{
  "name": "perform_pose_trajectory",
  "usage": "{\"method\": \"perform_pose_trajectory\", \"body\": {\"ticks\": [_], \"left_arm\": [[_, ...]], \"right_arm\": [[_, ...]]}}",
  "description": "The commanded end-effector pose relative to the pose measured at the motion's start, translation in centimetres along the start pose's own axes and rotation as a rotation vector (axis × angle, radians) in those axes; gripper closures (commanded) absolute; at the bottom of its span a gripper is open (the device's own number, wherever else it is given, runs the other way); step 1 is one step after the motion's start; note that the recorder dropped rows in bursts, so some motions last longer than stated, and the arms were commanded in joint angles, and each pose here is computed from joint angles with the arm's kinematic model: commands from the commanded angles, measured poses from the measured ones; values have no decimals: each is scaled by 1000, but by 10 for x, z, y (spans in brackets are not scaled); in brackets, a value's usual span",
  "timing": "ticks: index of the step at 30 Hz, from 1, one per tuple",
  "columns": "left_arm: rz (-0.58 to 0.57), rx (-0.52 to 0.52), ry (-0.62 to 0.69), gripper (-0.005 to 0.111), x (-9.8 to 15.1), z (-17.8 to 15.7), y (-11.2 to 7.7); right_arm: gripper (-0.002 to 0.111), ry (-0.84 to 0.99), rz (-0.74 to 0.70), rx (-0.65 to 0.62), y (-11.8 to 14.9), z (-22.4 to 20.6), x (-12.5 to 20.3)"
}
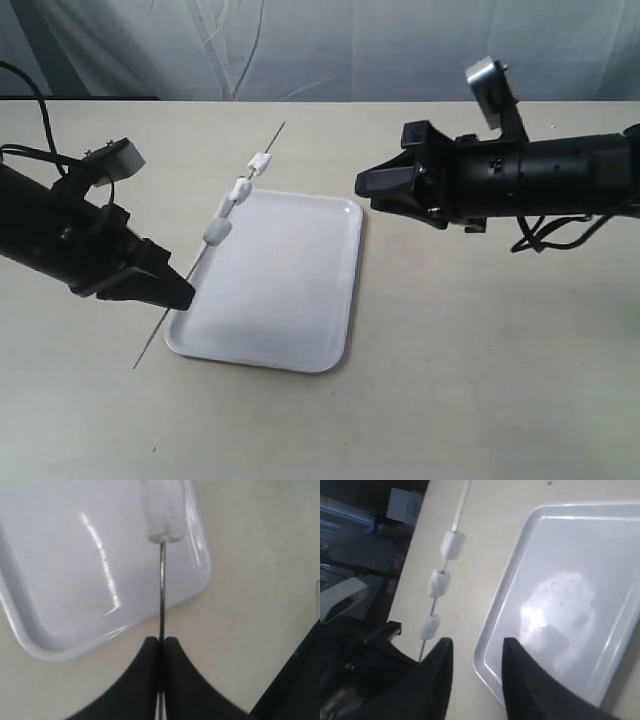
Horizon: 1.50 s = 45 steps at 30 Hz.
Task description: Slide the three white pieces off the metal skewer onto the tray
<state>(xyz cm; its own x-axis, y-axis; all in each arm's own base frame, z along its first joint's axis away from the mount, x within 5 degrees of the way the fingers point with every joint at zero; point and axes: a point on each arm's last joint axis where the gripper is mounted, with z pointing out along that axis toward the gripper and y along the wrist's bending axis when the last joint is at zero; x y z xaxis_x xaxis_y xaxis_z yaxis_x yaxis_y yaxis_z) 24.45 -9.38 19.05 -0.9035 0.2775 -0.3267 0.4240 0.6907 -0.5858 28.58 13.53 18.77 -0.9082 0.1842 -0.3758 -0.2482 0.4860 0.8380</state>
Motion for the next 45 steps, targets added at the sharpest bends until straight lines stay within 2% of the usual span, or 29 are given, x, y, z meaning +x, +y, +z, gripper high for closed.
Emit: {"method": "perform_pose_trajectory", "body": {"ticks": [1,4,8,12,17,24,28,31,35,37,41,45], "left_arm": [[-46,41,-86,107,2,5,0],[-101,78,-116,107,4,8,0],[-192,108,-82,107,15,21,7],[-259,192,-47,107,25,34,10],[-285,311,-72,107,33,43,8],[-317,328,-74,107,43,49,10],[-330,342,-116,107,48,50,9],[-331,390,-133,107,52,50,6],[-330,390,-128,107,53,50,5],[-331,388,-130,107,53,50,6],[-337,345,-135,107,53,51,9],[-337,345,-135,107,53,51,9]], "right_arm": [[76,49,11,16,-20,23,0],[71,86,-12,-1,-22,37,3],[60,117,-42,-9,-19,58,2],[60,125,-95,21,-12,79,0],[60,120,-131,66,-9,99,-3],[60,85,-128,86,-2,110,-14],[60,81,-96,95,-2,111,-14],[60,87,-89,89,0,115,-13],[60,101,-82,65,4,120,-11],[62,106,-81,64,4,121,-9],[80,123,-78,30,7,121,-8],[80,123,-80,30,7,121,-8]]}}
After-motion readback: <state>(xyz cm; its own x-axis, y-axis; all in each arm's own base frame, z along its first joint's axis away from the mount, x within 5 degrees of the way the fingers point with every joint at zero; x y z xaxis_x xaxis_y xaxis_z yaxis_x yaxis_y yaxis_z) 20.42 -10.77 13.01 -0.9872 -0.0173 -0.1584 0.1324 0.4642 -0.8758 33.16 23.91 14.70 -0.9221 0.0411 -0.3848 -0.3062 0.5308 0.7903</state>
